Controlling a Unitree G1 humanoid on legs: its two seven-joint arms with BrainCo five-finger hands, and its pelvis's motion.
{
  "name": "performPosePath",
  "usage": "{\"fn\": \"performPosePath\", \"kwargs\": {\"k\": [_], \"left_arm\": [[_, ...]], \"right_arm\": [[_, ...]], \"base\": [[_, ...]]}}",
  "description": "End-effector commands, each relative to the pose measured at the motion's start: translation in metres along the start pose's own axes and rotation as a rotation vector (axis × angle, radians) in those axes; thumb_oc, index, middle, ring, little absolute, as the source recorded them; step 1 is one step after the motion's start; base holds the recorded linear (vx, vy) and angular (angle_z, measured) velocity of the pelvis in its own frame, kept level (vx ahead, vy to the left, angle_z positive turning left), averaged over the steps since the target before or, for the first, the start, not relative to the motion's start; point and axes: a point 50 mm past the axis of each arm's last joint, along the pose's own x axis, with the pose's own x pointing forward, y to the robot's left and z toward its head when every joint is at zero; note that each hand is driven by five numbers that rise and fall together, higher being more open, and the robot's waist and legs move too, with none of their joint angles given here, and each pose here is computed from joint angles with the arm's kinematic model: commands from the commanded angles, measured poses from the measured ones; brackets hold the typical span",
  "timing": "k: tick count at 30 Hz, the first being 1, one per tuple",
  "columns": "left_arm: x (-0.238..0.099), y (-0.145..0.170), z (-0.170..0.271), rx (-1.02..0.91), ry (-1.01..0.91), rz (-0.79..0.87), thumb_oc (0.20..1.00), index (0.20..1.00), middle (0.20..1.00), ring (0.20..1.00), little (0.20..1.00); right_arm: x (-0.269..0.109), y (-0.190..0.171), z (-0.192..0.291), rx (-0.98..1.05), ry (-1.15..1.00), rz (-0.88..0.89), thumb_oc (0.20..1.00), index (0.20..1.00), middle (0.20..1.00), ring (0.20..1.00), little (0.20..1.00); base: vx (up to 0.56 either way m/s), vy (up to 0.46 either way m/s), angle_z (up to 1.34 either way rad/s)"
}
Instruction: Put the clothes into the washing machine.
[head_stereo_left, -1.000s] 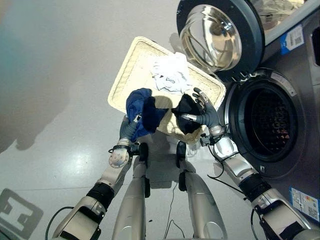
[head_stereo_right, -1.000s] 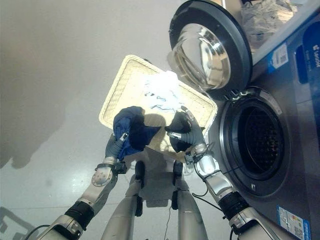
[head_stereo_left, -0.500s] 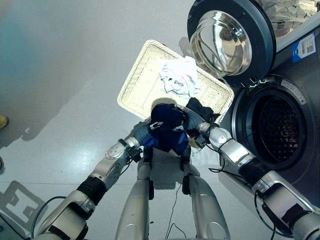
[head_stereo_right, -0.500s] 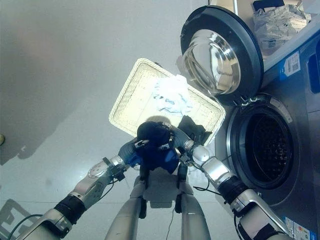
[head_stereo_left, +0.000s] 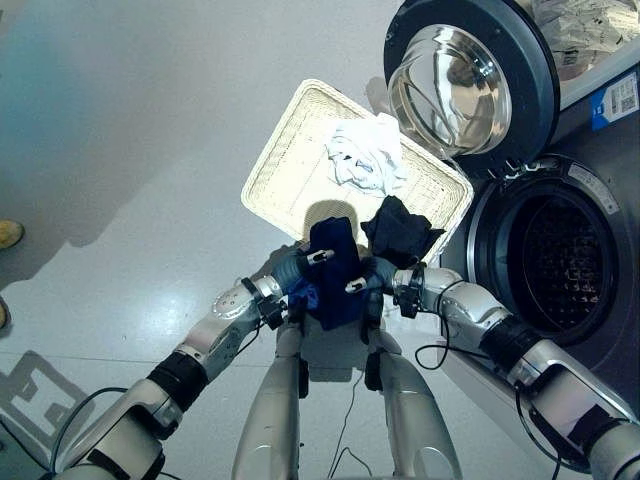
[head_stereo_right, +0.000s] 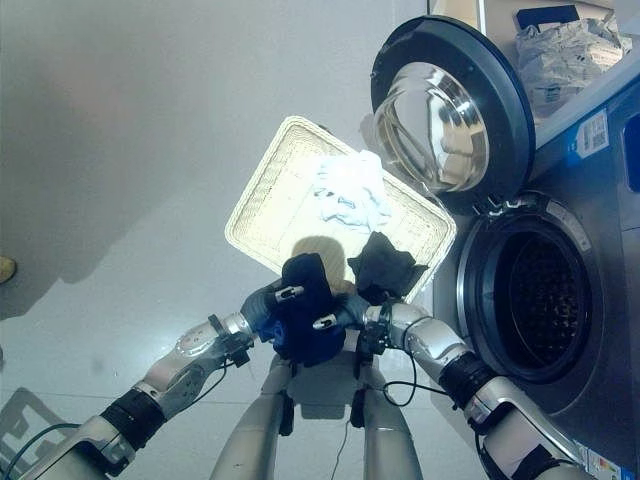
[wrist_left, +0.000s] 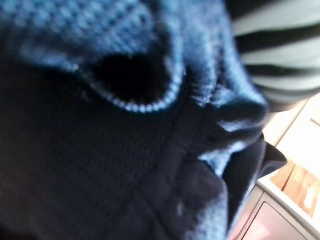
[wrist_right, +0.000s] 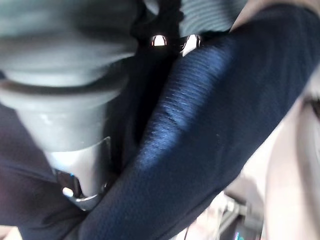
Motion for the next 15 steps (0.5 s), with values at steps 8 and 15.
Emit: {"fn": "performPosePath", "kwargs": {"k": [8, 15], "left_arm": [[0.035, -0.022, 0.047, 0.053, -0.299, 0.052, 0.2, 0.2, 0.2, 0.2, 0.2], [0.03, -0.011, 0.027, 0.237, -0.189, 0.344, 1.0, 1.0, 1.0, 1.0, 1.0]], "right_arm": [[0.031, 0.064, -0.027, 0.38, -0.148, 0.426, 0.2, 0.2, 0.2, 0.2, 0.2], [0.038, 0.065, -0.029, 0.497, -0.28, 0.316, 0.2, 0.2, 0.2, 0.2, 0.2]], "base": [[0.0, -0.015, -0.01], [0.0, -0.016, -0.04]]}}
